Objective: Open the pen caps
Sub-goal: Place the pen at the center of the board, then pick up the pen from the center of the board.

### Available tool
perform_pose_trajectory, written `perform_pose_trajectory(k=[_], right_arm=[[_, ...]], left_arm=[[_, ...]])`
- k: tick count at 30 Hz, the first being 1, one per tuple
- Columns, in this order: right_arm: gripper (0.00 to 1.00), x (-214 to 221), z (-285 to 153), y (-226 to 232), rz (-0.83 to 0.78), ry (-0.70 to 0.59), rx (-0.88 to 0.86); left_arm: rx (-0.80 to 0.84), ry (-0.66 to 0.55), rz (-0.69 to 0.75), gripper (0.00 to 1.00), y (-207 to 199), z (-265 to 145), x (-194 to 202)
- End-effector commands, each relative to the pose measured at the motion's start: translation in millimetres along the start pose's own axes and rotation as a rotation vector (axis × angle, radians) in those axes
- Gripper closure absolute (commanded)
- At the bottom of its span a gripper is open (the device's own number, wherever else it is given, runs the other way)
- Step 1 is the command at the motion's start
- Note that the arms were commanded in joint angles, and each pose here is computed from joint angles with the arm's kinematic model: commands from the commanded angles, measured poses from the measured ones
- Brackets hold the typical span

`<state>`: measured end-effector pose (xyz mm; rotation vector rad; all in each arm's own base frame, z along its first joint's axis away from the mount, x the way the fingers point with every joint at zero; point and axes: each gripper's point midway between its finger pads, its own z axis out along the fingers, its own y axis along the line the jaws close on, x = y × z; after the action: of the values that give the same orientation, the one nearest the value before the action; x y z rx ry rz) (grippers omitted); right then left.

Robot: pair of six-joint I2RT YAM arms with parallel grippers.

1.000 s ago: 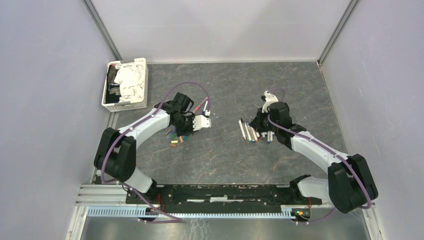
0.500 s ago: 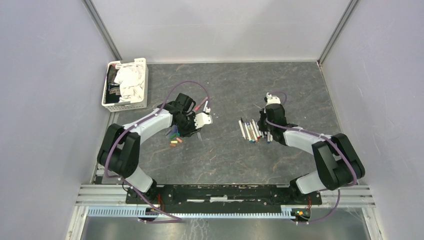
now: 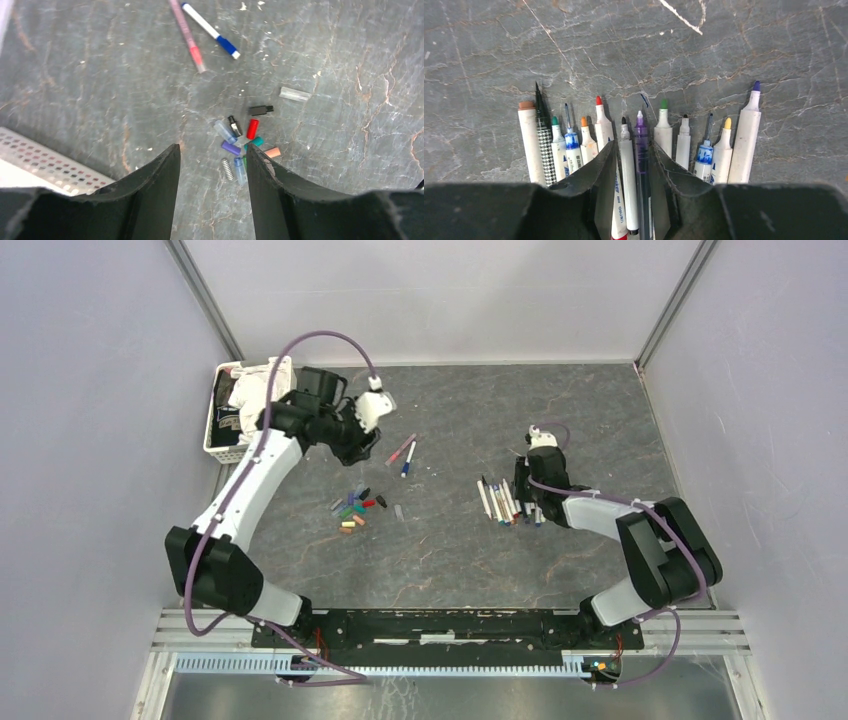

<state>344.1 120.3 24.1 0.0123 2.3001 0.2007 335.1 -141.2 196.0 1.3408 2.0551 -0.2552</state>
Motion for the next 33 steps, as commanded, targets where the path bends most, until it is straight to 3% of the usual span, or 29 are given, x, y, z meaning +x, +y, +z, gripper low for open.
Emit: perform_pose_trajectory(k=[1, 6, 11, 12, 13, 24, 33], right_arm=[[0.66, -48, -15, 13, 0.029, -0.123, -0.039], [0.66, -79, -35, 25, 0.06, -0.212, -0.081], [0.6, -117, -45, 74, -0.005, -0.27, -0.172], [0.59, -121, -42, 86, -0.025, -0.264, -0.188], [0.57, -124, -39, 101, -0.054, -0.258, -0.21], [0.52, -105, 38, 229, -0.221, -0.064, -0.231], [0.51, -77, 85, 256, -0.235, -0.001, -0.167]], left_arm=[[-0.001, -0.059, -0.099, 0.42, 2, -41, -13], [-0.068, -0.112, -0.11, 0.38, 14, -68, -22], [-0.177, -0.148, -0.177, 0.13, 37, -90, -22], [-0.185, -0.147, -0.183, 0.02, 39, -91, -20], [-0.186, -0.144, -0.19, 0.0, 40, -92, -17], [-0.175, -0.1, -0.281, 0.0, 33, -86, 12], [-0.371, -0.146, -0.289, 0.0, 59, -118, 16]])
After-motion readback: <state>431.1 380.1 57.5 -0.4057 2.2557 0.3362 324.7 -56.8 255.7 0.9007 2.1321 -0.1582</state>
